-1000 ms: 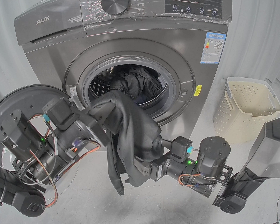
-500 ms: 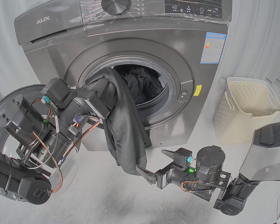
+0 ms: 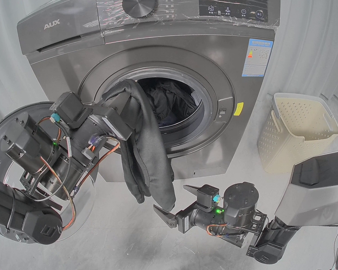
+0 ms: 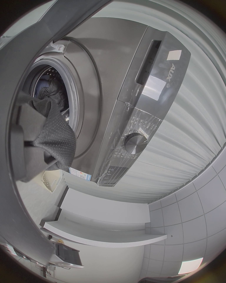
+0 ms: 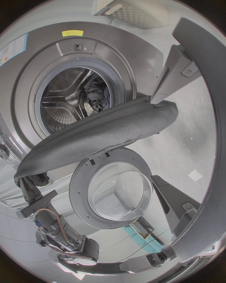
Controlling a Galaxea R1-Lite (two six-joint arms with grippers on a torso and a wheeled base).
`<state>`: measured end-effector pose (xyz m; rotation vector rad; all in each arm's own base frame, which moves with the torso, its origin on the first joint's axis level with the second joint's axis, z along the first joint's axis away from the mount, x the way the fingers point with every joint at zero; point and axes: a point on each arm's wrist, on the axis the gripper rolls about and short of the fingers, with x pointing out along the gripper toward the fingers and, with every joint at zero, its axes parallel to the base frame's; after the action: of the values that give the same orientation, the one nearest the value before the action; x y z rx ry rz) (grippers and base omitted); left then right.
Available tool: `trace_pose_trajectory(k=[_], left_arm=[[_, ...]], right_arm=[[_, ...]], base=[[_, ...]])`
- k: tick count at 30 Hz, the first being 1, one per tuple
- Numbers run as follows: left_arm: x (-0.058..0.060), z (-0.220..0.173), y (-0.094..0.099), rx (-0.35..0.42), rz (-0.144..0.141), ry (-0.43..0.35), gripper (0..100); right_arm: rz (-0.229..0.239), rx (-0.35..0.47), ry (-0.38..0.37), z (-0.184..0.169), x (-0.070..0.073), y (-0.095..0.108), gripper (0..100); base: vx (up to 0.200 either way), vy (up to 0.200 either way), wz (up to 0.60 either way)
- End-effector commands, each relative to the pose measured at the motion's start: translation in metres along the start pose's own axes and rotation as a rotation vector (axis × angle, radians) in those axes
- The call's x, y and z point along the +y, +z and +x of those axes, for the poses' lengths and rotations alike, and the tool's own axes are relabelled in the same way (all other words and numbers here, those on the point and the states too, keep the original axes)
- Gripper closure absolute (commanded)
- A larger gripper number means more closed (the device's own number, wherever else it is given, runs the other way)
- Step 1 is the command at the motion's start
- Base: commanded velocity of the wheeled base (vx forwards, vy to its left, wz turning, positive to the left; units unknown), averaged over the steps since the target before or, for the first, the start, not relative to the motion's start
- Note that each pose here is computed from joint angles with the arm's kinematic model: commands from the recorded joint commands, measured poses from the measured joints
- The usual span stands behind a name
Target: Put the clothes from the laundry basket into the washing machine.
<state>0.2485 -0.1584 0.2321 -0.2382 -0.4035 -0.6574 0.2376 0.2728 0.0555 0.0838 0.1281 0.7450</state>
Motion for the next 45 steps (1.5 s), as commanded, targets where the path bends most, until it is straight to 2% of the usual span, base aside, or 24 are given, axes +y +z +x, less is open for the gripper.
trace_pose_trajectory(k=[1,11,16,29,32,36,37,42,45], left_arm=[[0.004,0.001,0.003,-0.011,0.007,0.011,100],[0.003,0.002,0.006,-0.025,0.005,0.009,100],[0.003,0.002,0.007,-0.026,0.005,0.008,100],[0.003,0.001,0.008,-0.029,0.004,0.007,100],[0.003,0.001,0.008,-0.029,0.004,0.007,100],[0.003,0.002,0.008,-0.028,0.003,0.007,100],[0.003,0.002,0.007,-0.026,0.003,0.008,100],[0.005,0.002,0.006,-0.023,0.005,0.012,100],[0.010,0.001,0.005,-0.020,0.013,0.028,100]], right_arm=[[-0.006,0.006,-0.004,0.022,-0.001,-0.017,0],[-0.019,-0.017,-0.015,0.056,-0.008,-0.036,0],[-0.017,-0.037,-0.016,0.065,-0.008,-0.038,0],[-0.005,-0.121,-0.078,0.094,-0.037,-0.034,0],[-0.002,-0.135,-0.080,0.100,-0.039,-0.036,0],[-0.003,-0.134,-0.068,0.103,-0.033,-0.041,0],[-0.003,-0.135,-0.066,0.102,-0.033,-0.041,100],[0.001,-0.141,-0.063,0.101,-0.032,-0.037,100],[0.004,-0.135,-0.068,0.090,-0.031,-0.028,100]], base=[[0.000,0.000,0.00],[0.000,0.000,0.00],[0.000,0.000,0.00],[0.000,0.000,0.00],[0.000,0.000,0.00],[0.000,0.000,0.00],[0.000,0.000,0.00],[0.000,0.000,0.00],[0.000,0.000,0.00]])
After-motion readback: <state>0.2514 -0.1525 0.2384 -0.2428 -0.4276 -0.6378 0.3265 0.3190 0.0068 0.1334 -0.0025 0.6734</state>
